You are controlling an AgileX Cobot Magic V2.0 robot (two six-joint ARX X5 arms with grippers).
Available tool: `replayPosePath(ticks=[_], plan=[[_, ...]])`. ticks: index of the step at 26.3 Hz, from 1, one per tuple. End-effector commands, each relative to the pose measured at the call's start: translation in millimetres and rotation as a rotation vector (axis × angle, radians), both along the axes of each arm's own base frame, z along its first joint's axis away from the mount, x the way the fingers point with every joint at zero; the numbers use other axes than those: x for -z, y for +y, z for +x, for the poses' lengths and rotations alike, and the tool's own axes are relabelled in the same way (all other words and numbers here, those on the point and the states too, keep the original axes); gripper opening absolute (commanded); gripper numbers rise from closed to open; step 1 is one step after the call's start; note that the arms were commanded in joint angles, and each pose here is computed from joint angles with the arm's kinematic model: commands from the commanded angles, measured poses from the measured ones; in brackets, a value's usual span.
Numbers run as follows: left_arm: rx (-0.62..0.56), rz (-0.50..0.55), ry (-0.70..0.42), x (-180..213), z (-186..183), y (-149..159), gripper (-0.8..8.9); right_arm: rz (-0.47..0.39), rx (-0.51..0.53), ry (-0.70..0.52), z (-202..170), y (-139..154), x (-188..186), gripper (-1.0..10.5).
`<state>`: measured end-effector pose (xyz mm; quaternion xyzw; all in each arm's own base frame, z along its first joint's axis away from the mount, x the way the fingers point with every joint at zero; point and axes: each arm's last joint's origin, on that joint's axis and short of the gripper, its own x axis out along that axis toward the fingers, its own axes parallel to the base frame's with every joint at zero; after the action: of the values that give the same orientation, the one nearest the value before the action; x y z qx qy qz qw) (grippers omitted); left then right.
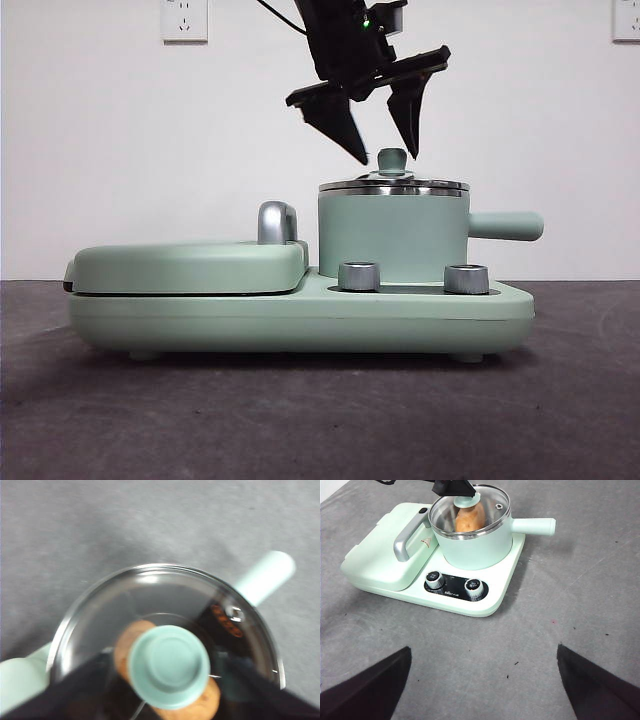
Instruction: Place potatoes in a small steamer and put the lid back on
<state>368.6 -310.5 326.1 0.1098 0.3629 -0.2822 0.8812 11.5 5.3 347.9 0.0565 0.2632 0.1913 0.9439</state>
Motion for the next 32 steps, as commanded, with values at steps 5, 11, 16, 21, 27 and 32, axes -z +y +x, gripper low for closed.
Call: replayPosePath(ticks=[5, 11, 16, 21, 27, 32], plan=[[0.004, 0.046, 0.006, -53.2, -33.8, 30.9, 4.06, 0.015, 0.000, -0.010, 0.0, 0.1, -2.5, 4.6], [0.029, 0.125, 0.119, -99.4, -94.0, 77.6, 4.04, 0.010, -0.007, -0.010, 1.1, 0.8, -2.7, 4.6], [0.028, 0.112, 0.106, -114.1, -135.7, 113.0, 4.04, 0.033, -0.055, 0.000, 1.3, 2.7, -3.2, 4.6], [0.006, 0.070, 0.087, -99.9, -173.7, 145.5, 4.04, 0.052, -0.077, -0.014, 1.7, 3.7, -5.0, 4.7], [-0.032, -0.061, -0.004, -65.1, -227.6, 191.7, 4.04, 0.085, -0.108, -0.059, 3.2, 5.5, -9.9, 4.6], [-0.059, -0.240, -0.146, -34.7, -269.3, 227.4, 4.04, 0.085, -0.109, -0.068, 3.5, 5.7, -10.6, 4.6]])
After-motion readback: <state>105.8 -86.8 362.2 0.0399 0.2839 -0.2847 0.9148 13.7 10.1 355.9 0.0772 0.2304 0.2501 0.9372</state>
